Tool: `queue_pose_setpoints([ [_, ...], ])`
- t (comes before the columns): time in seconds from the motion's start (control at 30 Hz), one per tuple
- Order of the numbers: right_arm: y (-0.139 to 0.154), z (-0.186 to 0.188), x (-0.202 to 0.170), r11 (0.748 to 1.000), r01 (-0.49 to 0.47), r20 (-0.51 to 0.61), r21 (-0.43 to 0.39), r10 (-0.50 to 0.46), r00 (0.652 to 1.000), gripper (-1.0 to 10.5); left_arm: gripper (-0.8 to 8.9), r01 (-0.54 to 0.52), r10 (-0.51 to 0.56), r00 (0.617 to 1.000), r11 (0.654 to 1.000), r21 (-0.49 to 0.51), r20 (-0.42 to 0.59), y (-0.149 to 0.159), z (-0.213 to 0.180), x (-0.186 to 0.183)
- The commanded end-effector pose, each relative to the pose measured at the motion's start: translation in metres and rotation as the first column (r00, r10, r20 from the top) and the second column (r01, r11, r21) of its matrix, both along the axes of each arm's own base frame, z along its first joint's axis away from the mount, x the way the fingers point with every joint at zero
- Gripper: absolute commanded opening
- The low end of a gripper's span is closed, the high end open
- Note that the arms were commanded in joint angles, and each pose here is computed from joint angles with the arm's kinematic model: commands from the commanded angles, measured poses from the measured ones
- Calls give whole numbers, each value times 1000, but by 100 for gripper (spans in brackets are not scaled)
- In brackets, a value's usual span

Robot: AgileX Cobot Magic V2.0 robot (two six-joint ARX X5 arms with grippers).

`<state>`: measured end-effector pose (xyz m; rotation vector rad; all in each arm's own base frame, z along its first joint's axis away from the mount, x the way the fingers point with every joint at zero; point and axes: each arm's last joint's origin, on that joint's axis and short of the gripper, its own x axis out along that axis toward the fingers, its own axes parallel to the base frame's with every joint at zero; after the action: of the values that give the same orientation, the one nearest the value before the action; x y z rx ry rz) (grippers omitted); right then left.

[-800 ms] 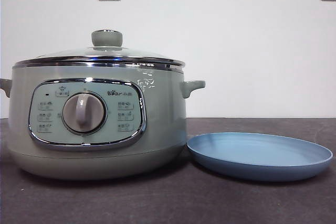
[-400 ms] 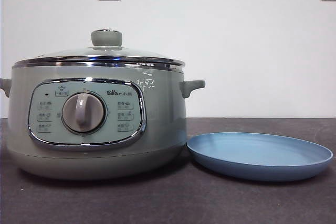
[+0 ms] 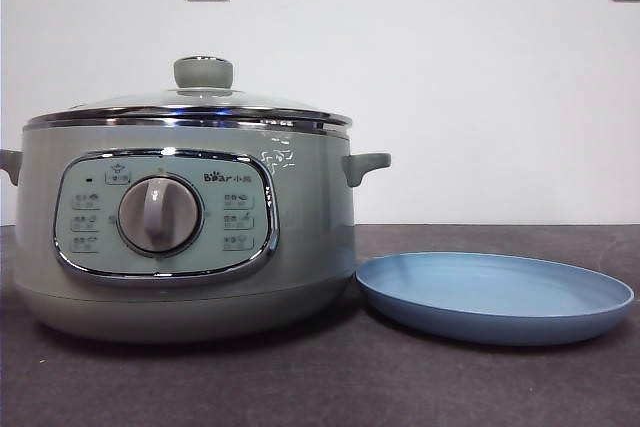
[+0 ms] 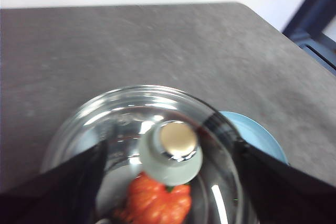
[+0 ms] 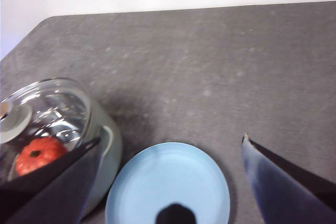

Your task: Take the pumpkin out from the steamer,put the pumpkin in the blue plate,close the lid

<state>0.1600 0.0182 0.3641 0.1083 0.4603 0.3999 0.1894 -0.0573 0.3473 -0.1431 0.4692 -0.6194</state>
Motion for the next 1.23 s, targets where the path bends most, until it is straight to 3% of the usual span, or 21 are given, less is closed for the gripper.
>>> queue_pose_setpoints([
  [0.03,3,1,-1,1000,-17,5,0,17,1000,445,413,50,-50,999,999,18,-15,-14,0,11],
  [0.57,5,-2,-2,999,-32,-37,4,32,999,442,412,131,-103,988,955,268,-117,-74,-36,57],
  [1.0,5,-3,-3,999,-32,-48,3,32,998,441,398,105,-61,988,939,328,-139,-81,-48,64],
  [1.03,5,-3,-3,999,-32,-48,3,32,998,441,362,100,-57,989,938,332,-138,-81,-48,64],
  [1.17,5,-3,-3,999,-32,-50,3,32,998,441,26,116,-71,987,932,343,-141,-81,-49,63],
  [1.2,5,-3,-3,999,-32,-50,3,32,998,441,-21,116,-70,987,932,344,-141,-81,-49,63],
  [1.23,5,-3,-3,999,-32,-51,3,32,998,441,-8,116,-71,988,932,343,-141,-81,-49,63],
])
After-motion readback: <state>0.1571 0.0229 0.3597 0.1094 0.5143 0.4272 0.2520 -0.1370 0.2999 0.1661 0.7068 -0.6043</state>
